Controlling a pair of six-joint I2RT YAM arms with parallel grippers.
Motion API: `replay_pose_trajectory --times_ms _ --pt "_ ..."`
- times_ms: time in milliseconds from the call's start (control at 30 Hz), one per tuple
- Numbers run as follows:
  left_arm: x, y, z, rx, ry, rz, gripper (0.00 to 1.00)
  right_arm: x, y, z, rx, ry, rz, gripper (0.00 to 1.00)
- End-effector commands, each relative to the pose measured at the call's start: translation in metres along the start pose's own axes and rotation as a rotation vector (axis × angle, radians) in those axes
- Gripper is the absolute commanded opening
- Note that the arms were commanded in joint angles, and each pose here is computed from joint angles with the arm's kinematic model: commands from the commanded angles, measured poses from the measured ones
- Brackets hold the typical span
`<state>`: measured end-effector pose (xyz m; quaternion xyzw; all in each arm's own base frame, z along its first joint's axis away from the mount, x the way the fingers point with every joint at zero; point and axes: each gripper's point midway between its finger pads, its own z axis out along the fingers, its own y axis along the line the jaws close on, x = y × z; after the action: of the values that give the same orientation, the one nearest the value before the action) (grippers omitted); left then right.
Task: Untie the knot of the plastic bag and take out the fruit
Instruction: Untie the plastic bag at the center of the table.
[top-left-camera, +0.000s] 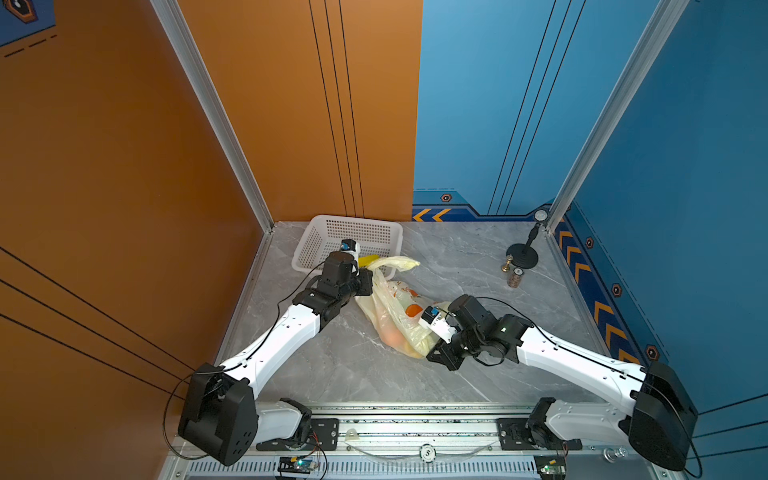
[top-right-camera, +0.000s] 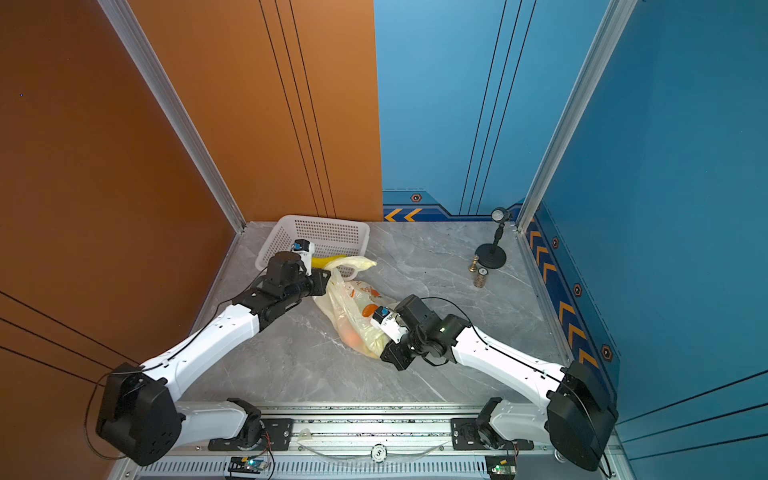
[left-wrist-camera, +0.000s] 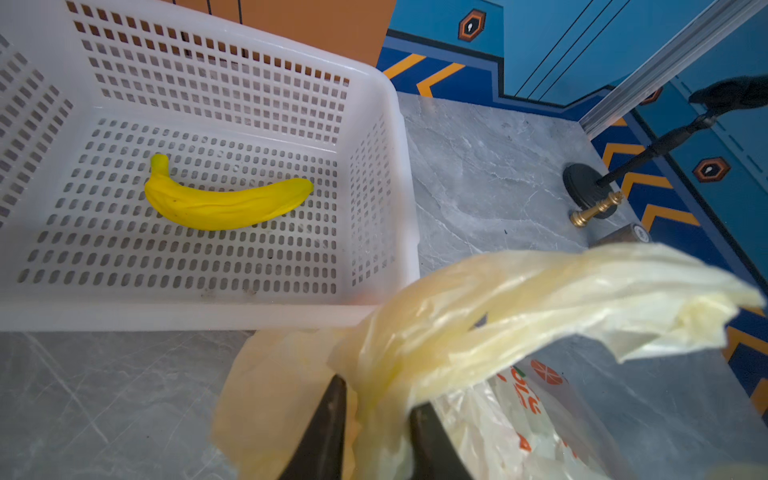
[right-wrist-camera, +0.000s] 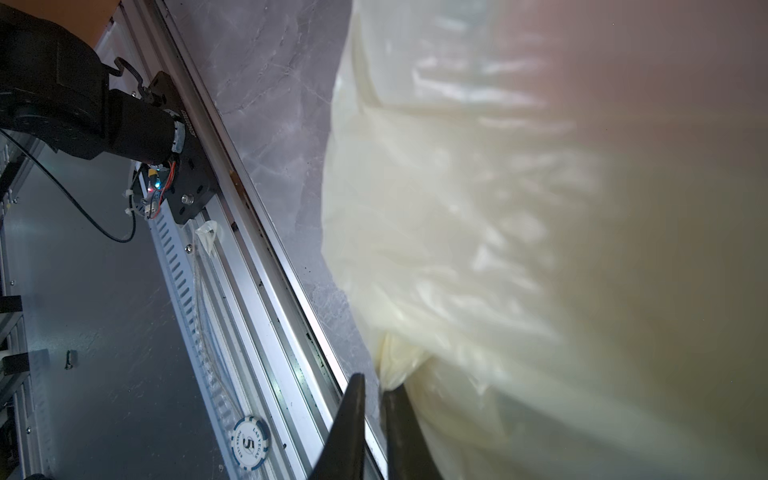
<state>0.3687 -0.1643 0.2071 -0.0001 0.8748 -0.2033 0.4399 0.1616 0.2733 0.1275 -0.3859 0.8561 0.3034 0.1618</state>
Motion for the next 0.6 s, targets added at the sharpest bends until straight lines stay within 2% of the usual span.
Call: replay_pose_trajectory --times_ms 0,133,200,300,400,567 --pt "-0.007 -0.009 -0.016 0.044 -0.038 -0.046 0.38 -0.026 0.000 -0.023 0.044 -0.091 -0.010 0.18" --pt "-0.002 -0.006 -0.039 0.011 -0.048 -0.090 0.43 -0.054 0.000 -0.052 0.053 -0.222 0.024 0.31" --pt "0.011 0.000 -0.050 -0.028 -0.020 -0.113 0.44 -0.069 0.001 -0.069 0.052 -0.292 0.043 0.37" --pt "0.023 -0.001 -0.067 -0.050 -0.009 -0.132 0.46 -0.088 0.009 -0.092 0.034 -0.374 0.044 0.43" --pt "0.038 -0.004 -0.081 -0.056 0.006 -0.163 0.47 -0.106 -0.004 -0.113 0.096 -0.443 0.084 0.46" --pt "0.067 -0.010 -0.088 -0.012 0.026 -0.282 0.45 -0.124 -0.014 -0.106 0.155 -0.361 0.085 0.48"
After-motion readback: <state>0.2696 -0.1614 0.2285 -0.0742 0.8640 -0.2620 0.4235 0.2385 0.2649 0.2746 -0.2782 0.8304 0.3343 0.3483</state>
